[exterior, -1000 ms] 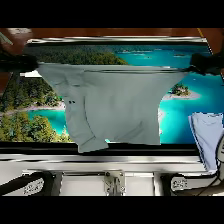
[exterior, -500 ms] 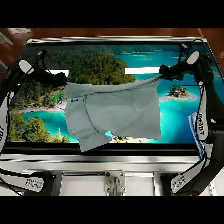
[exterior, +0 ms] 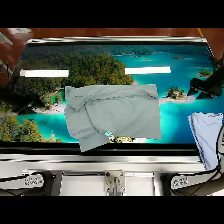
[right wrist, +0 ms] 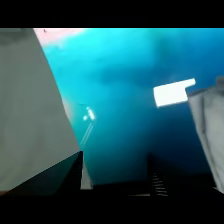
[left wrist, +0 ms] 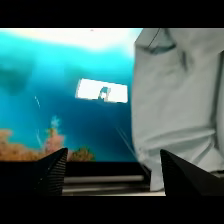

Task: Fold the shirts.

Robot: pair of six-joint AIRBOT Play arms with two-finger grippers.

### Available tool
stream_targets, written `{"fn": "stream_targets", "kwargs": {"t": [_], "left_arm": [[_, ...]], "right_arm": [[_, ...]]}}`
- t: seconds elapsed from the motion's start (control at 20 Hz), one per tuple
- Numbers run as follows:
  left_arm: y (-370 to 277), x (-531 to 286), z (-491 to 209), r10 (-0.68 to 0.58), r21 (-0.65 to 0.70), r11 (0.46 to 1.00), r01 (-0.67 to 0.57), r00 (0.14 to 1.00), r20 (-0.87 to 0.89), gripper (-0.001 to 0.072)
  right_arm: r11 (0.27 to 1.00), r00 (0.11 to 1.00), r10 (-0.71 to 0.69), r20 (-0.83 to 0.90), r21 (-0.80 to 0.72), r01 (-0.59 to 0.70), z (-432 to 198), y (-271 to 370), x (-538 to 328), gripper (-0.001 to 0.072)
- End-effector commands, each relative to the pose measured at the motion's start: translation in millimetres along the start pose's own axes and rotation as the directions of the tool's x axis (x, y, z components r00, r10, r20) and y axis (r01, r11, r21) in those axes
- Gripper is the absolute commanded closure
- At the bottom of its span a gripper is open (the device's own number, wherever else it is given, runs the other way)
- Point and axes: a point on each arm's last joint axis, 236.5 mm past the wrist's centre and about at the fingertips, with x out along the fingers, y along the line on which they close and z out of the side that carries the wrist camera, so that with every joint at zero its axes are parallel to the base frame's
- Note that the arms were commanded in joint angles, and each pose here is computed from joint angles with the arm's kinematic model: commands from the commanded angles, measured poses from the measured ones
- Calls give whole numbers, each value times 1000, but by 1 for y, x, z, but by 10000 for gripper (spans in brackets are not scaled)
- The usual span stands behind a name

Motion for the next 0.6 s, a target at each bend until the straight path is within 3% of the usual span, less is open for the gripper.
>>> {"fn": "stream_targets", "kwargs": {"t": [0.0, 0.25, 0.55], "left_arm": [[23, 44, -80, -90, -70, 994, 83, 990, -105, 49], [-11, 107, -111, -315, -175, 936, 305, 948, -37, 52], [-35, 139, -114, -327, -158, 934, 320, 945, -20, 56]], "right_arm": [[971, 975, 212, -70, 127, -202, -52, 5, 4, 202], [955, 954, 286, -84, 111, -276, -65, 22, 22, 201], [953, 955, 290, -53, 108, -284, -58, 23, 22, 202]]}}
